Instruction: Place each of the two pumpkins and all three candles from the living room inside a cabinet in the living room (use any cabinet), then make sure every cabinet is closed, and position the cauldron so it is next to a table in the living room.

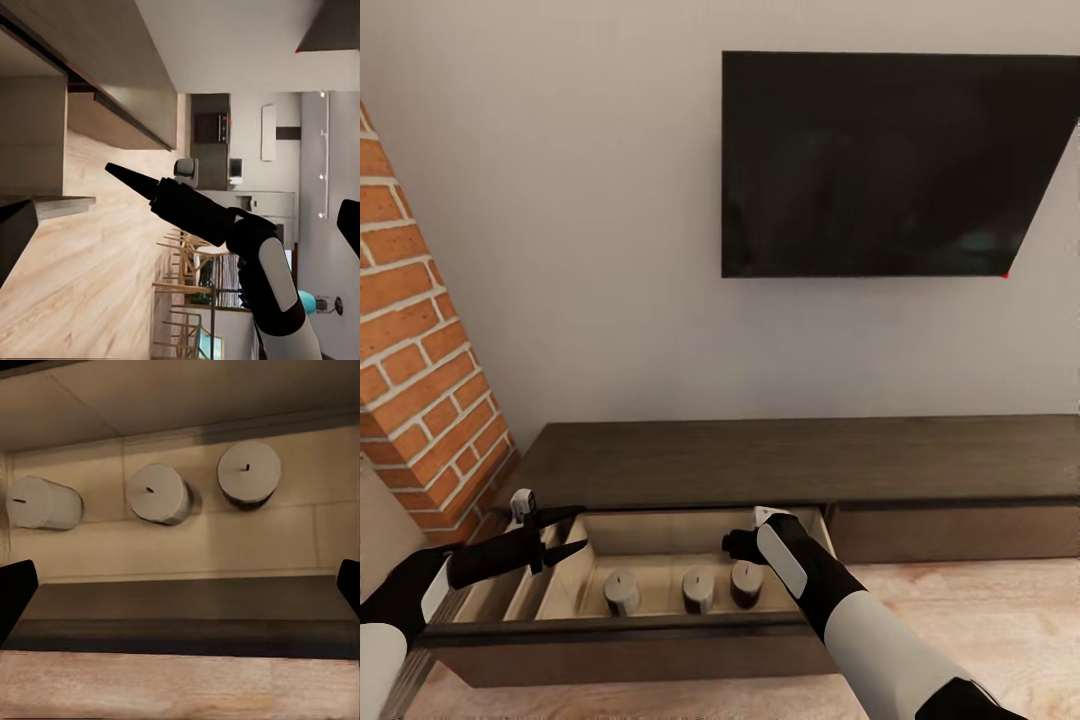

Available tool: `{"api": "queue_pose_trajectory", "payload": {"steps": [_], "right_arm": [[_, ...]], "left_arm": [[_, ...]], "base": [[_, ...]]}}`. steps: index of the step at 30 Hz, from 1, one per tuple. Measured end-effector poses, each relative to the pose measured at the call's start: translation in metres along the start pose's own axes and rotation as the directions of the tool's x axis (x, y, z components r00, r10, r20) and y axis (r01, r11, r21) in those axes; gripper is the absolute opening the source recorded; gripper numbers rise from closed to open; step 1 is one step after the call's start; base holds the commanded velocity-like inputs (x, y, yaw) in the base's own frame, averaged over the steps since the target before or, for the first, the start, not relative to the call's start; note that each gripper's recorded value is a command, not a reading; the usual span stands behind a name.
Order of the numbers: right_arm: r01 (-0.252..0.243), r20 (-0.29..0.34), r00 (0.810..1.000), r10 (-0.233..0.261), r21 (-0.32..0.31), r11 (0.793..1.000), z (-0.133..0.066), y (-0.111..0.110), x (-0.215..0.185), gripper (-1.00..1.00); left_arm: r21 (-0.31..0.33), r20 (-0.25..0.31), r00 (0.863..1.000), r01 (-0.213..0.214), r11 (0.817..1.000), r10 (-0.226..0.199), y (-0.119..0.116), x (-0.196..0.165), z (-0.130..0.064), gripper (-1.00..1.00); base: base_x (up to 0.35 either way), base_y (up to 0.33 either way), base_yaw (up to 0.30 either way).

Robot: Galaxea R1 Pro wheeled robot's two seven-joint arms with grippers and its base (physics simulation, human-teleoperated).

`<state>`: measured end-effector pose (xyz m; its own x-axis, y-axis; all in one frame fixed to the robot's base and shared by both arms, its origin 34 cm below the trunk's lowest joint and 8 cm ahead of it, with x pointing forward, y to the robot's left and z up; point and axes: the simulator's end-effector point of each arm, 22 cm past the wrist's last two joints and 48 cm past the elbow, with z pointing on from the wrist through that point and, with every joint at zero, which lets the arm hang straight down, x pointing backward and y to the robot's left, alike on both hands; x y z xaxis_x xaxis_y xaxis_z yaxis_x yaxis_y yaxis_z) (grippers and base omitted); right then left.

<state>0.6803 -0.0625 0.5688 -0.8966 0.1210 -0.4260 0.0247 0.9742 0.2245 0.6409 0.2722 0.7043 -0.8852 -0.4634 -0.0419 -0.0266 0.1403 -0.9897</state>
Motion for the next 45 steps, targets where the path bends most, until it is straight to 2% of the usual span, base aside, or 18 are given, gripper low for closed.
{"api": "queue_pose_trajectory", "payload": {"steps": [23,31,45], "right_arm": [[-0.004,0.005,1.0,0.004,-0.002,1.0,-0.037,0.011,-0.026,1.0],[-0.004,0.005,1.0,0.004,-0.001,1.0,-0.049,0.014,-0.033,1.0],[-0.001,0.007,1.0,0.001,0.0,1.0,-0.049,0.014,-0.034,1.0]], "left_arm": [[-0.001,0.0,1.0,0.001,1.0,-0.001,-0.044,-0.007,-0.004,1.0],[-0.001,-0.001,1.0,0.001,1.0,-0.001,-0.059,-0.009,-0.005,1.0],[-0.002,-0.002,1.0,0.001,1.0,-0.001,-0.059,-0.009,-0.005,1.0]], "base": [[-0.044,0.011,0.0],[-0.273,0.0,0.0],[-0.321,0.0,0.0]]}}
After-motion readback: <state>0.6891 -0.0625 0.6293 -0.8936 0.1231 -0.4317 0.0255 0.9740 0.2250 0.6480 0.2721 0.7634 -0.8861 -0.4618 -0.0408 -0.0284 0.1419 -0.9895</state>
